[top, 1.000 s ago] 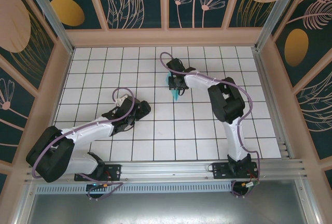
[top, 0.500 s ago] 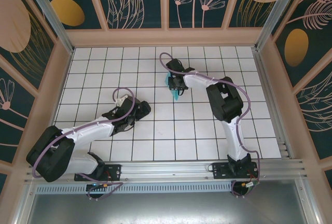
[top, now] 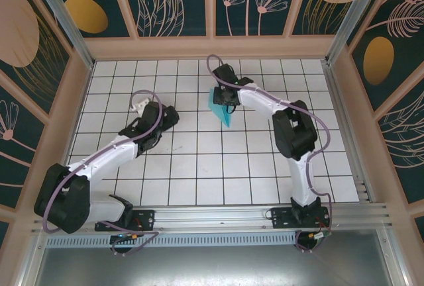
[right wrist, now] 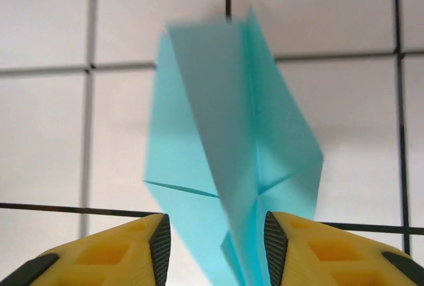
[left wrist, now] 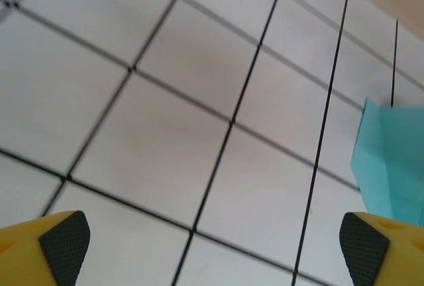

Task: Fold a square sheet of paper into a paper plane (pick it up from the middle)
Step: Move a paper plane to the center of the table, then reset both arms

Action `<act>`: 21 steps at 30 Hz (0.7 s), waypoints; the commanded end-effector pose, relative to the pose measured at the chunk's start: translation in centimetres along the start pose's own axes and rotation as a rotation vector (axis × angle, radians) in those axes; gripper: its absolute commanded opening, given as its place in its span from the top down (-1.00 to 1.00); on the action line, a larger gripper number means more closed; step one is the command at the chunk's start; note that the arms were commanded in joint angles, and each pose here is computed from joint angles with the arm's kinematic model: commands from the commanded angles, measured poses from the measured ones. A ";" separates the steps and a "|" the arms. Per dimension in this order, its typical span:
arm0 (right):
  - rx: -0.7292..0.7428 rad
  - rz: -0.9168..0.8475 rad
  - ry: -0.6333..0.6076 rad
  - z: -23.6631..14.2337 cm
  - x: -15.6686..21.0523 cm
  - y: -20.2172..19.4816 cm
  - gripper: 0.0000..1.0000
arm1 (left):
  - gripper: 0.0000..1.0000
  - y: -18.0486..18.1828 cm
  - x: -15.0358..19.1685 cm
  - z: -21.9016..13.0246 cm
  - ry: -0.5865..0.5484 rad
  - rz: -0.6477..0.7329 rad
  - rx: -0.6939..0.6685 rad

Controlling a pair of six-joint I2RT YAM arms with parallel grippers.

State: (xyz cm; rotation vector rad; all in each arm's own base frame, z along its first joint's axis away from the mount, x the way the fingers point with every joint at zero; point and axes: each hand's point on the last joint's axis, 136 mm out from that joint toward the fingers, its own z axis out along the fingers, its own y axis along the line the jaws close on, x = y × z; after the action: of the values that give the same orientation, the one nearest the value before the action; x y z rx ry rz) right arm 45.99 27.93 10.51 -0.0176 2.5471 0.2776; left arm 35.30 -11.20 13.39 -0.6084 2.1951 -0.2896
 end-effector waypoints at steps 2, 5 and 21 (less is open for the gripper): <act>0.005 0.054 -0.166 -6.8 -5.2 -0.6 -0.04 | -0.97 1.4 -5.3 -1.3 -0.159 0.148 -0.126; 0.073 0.082 -0.283 -9.7 -6.8 -3.1 -0.24 | -0.97 2.5 -7.5 -2.0 -0.243 0.181 -0.172; 0.516 0.285 -0.726 -18.3 -0.7 -26.9 -0.98 | -0.97 13.4 -9.8 -5.3 -0.617 0.214 -0.363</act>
State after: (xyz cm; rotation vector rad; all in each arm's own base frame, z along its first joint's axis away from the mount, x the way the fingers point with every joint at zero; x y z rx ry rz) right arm 39.08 0.43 19.91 0.4945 1.9401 -0.1893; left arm 32.41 4.57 16.11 -0.5884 1.8114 0.3442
